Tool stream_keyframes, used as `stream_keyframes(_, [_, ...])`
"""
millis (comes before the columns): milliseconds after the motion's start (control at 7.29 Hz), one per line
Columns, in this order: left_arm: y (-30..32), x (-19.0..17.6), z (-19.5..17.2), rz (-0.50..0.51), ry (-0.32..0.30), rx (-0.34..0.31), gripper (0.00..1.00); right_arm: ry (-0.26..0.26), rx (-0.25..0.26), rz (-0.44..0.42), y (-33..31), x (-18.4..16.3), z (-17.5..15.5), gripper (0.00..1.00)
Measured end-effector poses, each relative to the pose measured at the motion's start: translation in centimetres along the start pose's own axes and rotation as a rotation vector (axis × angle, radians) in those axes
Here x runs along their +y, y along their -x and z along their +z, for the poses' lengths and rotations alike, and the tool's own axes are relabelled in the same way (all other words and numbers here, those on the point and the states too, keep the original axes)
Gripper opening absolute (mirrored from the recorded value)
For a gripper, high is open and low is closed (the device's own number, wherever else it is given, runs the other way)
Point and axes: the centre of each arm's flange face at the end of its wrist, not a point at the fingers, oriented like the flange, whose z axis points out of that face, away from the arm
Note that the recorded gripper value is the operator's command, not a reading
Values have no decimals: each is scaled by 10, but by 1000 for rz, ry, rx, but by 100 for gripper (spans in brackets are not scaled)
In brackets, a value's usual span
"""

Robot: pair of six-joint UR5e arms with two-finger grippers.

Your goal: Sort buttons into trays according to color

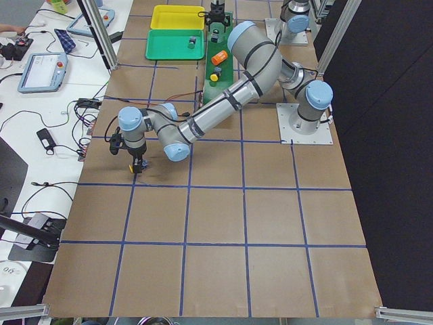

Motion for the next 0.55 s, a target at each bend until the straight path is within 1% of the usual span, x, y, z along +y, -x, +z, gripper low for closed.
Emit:
stream_keyframes(137, [-1,0,14,4,4,9,78,-6,2,0,-1,-1,-1,27])
stream_keyframes(274, [-2,0,25,7,0,20,24,-8,5,3,-2,-1,-2,24])
stream_keyframes(411, [-2,0,26,7,-6,25,24,-7,9,3,-2,-1,-3,22])
stream_keyframes(548, [-1,0,21,4,-11,19,19,-8,26,3,-6,-1,-7,21])
